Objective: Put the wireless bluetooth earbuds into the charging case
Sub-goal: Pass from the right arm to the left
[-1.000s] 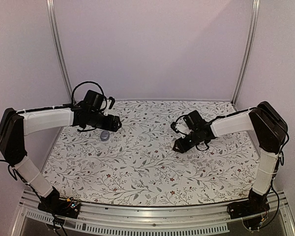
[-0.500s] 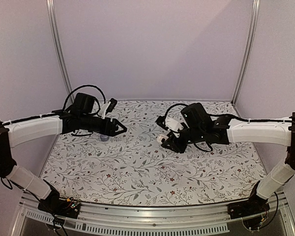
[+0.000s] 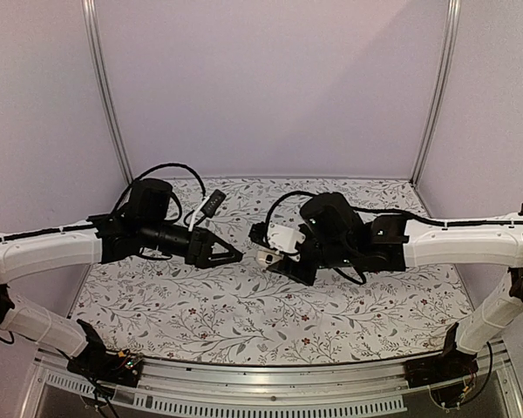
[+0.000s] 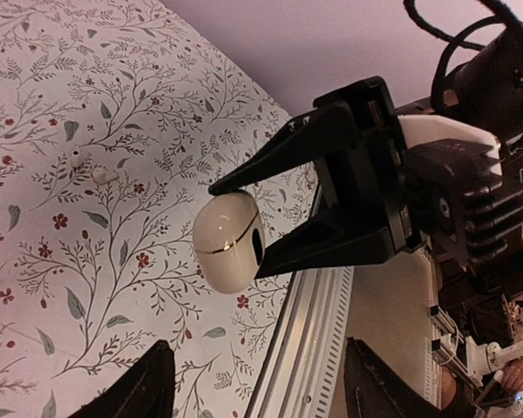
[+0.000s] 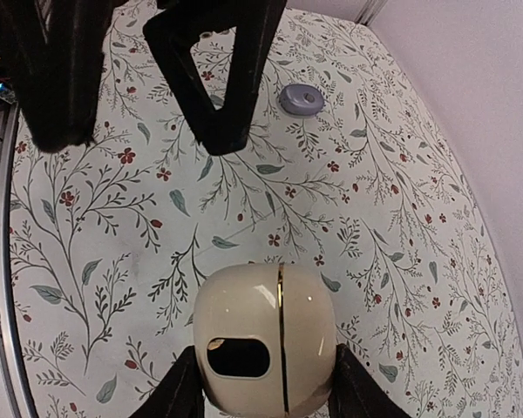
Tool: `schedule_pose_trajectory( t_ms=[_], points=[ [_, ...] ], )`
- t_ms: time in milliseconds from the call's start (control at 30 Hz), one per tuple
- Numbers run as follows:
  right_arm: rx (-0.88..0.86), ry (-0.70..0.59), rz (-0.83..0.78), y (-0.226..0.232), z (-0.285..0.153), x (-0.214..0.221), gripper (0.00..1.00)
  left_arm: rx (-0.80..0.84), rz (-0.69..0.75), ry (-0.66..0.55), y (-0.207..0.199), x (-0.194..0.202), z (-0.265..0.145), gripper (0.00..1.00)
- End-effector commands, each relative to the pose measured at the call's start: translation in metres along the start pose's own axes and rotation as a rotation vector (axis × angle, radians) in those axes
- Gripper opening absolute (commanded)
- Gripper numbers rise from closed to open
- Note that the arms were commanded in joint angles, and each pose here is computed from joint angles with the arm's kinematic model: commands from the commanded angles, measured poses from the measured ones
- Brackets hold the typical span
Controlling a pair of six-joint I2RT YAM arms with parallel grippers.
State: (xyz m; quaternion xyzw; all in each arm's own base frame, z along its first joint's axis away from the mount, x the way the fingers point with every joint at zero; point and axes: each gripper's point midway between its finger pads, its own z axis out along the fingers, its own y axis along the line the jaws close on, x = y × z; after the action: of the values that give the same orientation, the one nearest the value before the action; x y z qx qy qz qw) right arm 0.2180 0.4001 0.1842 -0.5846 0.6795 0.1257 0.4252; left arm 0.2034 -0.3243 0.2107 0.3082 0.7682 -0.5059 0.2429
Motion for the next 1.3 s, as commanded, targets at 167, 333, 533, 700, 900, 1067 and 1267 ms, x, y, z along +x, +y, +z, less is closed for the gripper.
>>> schedule_pose_trajectory(
  t_ms=[167, 333, 533, 700, 900, 1067, 1267],
  points=[
    [0.083, -0.055, -0.047, -0.011, -0.018, -0.032, 0.34, 0.064, -0.006, -0.008, -0.015, -0.003, 0.027, 0.62],
    [0.086, -0.077, -0.064, -0.006, -0.023, -0.041, 0.34, 0.049, -0.015, -0.035, -0.015, -0.005, 0.034, 0.58],
    [0.086, -0.092, -0.082, 0.001, -0.027, -0.049, 0.34, 0.048, -0.017, -0.065, -0.015, -0.009, 0.036, 0.52],
    [0.085, -0.102, -0.086, 0.003, -0.028, -0.054, 0.34, 0.061, -0.021, -0.054, -0.016, -0.005, 0.042, 0.45],
    [0.104, -0.095, -0.086, 0.002, -0.027, -0.055, 0.33, 0.068, -0.019, -0.055, -0.018, -0.005, 0.043, 0.40],
    [0.131, -0.086, -0.084, -0.002, -0.025, -0.053, 0.33, 0.066, -0.023, -0.054, -0.016, -0.004, 0.044, 0.39],
    [0.152, -0.082, -0.077, -0.006, -0.024, -0.052, 0.32, 0.052, -0.029, -0.055, -0.013, -0.003, 0.045, 0.36]
  ],
)
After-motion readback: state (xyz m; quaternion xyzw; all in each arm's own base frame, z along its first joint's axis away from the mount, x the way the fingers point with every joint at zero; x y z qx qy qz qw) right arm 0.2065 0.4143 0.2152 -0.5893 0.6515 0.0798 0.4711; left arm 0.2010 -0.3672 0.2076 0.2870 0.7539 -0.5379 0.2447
